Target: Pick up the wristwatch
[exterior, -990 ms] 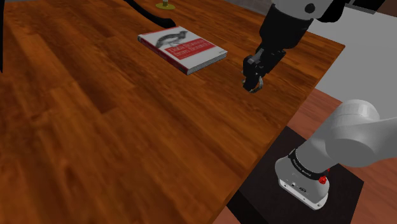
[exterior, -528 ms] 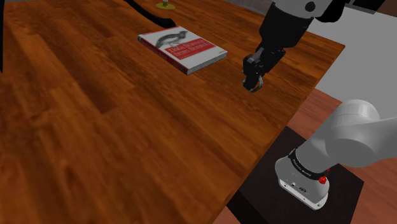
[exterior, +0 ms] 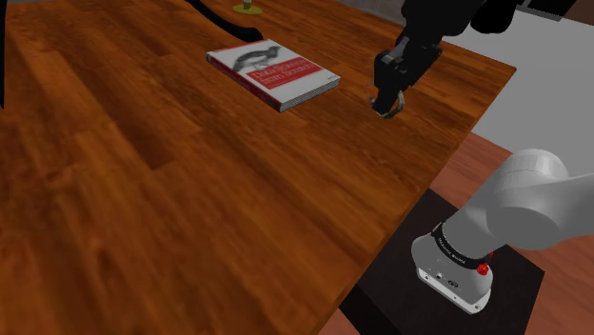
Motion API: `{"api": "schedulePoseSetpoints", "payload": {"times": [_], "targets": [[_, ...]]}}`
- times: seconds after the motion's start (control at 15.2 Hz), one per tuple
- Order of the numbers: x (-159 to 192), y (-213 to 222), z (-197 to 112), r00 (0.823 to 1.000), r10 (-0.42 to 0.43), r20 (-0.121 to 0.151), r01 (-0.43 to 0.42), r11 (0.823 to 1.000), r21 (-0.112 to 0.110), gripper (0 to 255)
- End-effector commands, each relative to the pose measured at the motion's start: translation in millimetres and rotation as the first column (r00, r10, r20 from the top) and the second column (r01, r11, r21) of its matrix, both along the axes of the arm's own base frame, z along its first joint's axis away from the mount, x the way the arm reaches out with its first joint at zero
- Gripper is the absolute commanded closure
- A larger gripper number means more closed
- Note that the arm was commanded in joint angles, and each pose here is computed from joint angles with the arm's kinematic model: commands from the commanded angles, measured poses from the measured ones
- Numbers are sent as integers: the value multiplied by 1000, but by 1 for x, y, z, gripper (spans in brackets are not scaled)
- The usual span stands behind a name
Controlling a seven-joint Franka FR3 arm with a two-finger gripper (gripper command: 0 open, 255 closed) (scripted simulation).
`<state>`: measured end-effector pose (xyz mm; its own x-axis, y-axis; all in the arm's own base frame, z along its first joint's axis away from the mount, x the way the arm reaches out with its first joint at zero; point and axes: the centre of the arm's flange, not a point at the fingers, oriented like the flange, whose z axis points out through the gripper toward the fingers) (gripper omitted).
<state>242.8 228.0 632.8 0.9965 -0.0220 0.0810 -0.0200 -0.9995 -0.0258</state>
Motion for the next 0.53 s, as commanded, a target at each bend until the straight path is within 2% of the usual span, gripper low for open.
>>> {"api": "schedulePoseSetpoints", "payload": {"times": [0.0, 0.33, 0.46], "targets": [[-1, 0, 11, 1000, 0, 0, 0, 1000, 0, 255], [-1, 0, 37, 1000, 0, 0, 0, 1000, 0, 255], [-1, 0, 38, 1000, 0, 0, 0, 1000, 0, 255]]}}
